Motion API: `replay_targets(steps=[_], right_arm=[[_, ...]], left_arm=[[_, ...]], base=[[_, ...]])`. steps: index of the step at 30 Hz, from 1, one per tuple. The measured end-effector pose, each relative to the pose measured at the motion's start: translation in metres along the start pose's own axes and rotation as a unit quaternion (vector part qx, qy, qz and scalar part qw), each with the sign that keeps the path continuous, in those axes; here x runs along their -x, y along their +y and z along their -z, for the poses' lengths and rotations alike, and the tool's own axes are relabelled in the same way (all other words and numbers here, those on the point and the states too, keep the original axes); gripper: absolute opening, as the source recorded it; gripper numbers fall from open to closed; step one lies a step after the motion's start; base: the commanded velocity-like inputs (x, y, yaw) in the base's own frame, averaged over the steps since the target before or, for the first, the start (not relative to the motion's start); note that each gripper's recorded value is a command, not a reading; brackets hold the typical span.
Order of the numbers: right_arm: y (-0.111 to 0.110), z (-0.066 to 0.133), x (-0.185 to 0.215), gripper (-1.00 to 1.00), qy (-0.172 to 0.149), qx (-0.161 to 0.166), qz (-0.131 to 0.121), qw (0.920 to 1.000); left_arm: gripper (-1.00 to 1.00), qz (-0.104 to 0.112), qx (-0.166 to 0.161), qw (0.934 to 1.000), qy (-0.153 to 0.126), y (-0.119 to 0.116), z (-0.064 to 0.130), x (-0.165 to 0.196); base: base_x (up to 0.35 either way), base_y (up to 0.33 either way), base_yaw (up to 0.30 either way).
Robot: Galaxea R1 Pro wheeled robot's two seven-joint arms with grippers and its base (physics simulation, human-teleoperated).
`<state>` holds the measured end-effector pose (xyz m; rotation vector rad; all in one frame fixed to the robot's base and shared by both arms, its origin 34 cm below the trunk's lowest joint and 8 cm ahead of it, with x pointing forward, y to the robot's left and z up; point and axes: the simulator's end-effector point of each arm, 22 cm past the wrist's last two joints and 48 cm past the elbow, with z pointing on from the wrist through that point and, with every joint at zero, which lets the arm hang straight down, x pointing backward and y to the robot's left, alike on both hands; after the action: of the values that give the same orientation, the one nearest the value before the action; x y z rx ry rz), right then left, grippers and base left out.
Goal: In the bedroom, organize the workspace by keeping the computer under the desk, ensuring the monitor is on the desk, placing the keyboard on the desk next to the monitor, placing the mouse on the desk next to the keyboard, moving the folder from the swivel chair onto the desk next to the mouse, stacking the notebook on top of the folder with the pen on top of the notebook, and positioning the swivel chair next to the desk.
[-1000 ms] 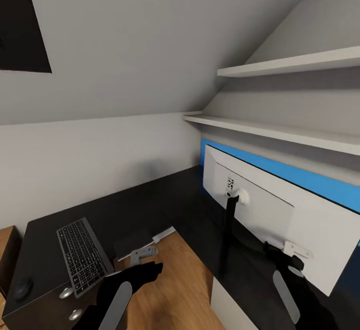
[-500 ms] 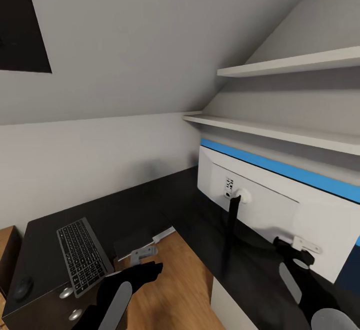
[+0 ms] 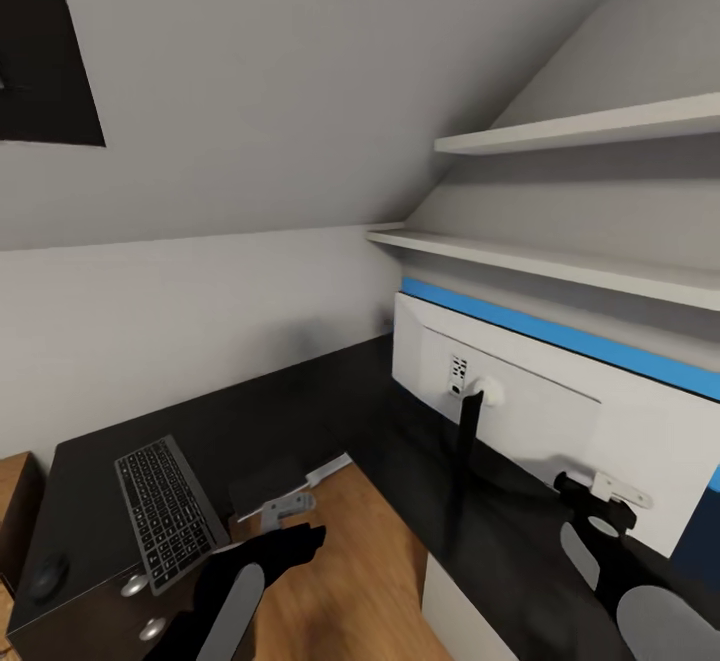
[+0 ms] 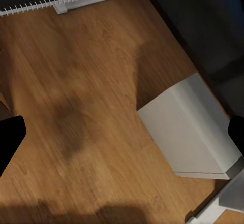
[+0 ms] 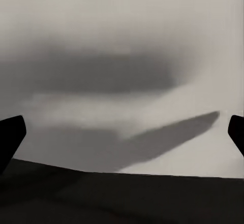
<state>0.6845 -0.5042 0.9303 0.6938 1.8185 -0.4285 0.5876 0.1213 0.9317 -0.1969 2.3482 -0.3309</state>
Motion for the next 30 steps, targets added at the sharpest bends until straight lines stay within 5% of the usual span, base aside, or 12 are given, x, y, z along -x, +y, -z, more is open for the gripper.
replay_targets(steps=[6, 12, 18, 30], right_arm=[[0.026, 0.005, -0.007, 1.0, -0.001, 0.028, 0.011, 0.9996], [0.127, 0.049, -0.034, 1.0, -0.005, 0.122, 0.075, 0.9896], [0.165, 0.071, -0.042, 1.0, -0.009, 0.157, 0.09, 0.9835], [0.186, 0.083, -0.045, 1.0, -0.014, 0.177, 0.098, 0.9792]], left_arm=[[1.0, 0.0, 0.0, 1.0, 0.001, 0.0, 0.0, -0.001], [1.0, 0.0, 0.001, 1.0, 0.001, 0.0, 0.0, -0.001], [1.0, 0.0, 0.001, 1.0, 0.001, 0.001, 0.0, -0.001], [1.0, -0.001, -0.001, 1.0, 0.001, -0.001, 0.0, -0.001]], base=[[-0.197, 0.202, 0.0], [-0.141, 0.143, 0.0], [-0.019, 0.019, 0.0], [-0.002, 0.002, 0.119]])
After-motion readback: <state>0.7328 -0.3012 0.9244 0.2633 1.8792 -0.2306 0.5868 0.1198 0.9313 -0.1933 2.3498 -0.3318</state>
